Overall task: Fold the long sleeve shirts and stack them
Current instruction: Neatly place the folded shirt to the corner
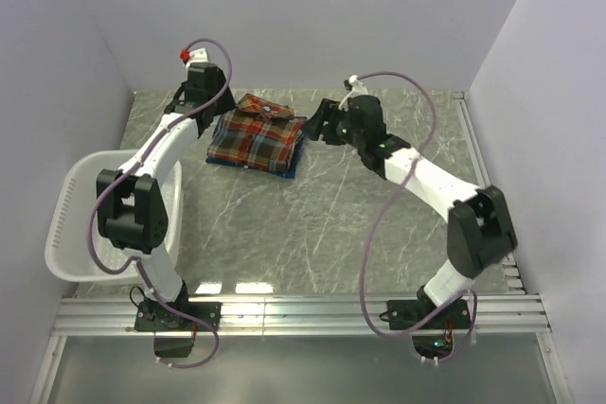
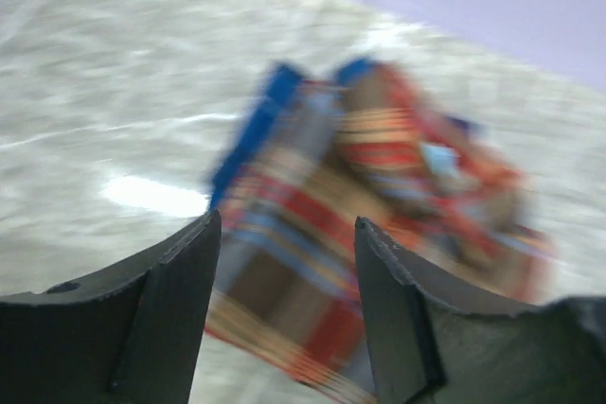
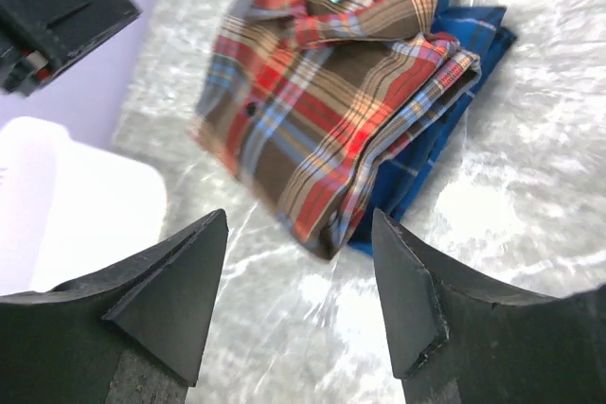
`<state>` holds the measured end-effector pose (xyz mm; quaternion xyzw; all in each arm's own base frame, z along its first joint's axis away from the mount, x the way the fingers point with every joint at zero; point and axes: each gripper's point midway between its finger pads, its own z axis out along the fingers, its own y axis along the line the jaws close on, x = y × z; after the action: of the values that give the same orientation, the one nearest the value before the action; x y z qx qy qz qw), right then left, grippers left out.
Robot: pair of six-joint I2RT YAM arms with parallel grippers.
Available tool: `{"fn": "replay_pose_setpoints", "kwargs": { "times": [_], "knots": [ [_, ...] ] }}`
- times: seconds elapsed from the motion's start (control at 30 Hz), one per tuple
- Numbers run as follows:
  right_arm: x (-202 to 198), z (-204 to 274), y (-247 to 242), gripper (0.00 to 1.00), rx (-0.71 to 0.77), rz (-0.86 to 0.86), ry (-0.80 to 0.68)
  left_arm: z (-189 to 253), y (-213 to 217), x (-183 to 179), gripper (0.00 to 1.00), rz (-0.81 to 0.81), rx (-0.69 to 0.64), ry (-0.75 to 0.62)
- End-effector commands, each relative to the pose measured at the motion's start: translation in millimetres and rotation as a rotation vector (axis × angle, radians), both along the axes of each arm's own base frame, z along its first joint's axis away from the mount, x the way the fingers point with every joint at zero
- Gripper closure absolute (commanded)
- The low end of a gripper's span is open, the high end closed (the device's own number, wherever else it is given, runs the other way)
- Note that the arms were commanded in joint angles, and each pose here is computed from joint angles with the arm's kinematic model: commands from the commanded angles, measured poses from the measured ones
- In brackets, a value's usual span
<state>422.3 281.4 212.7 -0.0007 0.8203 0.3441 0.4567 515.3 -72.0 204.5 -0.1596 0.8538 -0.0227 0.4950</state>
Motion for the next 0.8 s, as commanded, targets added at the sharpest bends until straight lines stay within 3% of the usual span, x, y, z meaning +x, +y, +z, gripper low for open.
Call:
{"fn": "replay_pose_setpoints", "kwargs": {
  "times": [0.0,0.13,0.3,0.53,0.67,0.77],
  "knots": [
    [-17,16,-24,0.31,-0.016,-0.049,-0.043,7,-67,-10,0.37,-0.197,-0.174,-0.013],
    [-41,1,-45,0.31,-0.021,-0.068,-0.013,-14,-113,-18,0.41,-0.280,-0.176,-0.013],
    [-61,-7,-65,0.33,-0.007,-0.089,-0.005,-64,-162,-27,0.73,-0.351,-0.175,0.059],
    [-70,-34,-82,0.34,0.006,-0.098,0.057,-125,-196,-34,0.71,-0.397,-0.147,0.179],
    [-70,-29,-88,0.34,0.000,-0.106,0.044,-107,-203,-40,0.64,-0.426,-0.164,0.164],
    [-72,-20,-91,0.34,0.010,-0.105,0.026,-69,-201,-47,0.53,-0.408,-0.222,0.115]
  ]
}}
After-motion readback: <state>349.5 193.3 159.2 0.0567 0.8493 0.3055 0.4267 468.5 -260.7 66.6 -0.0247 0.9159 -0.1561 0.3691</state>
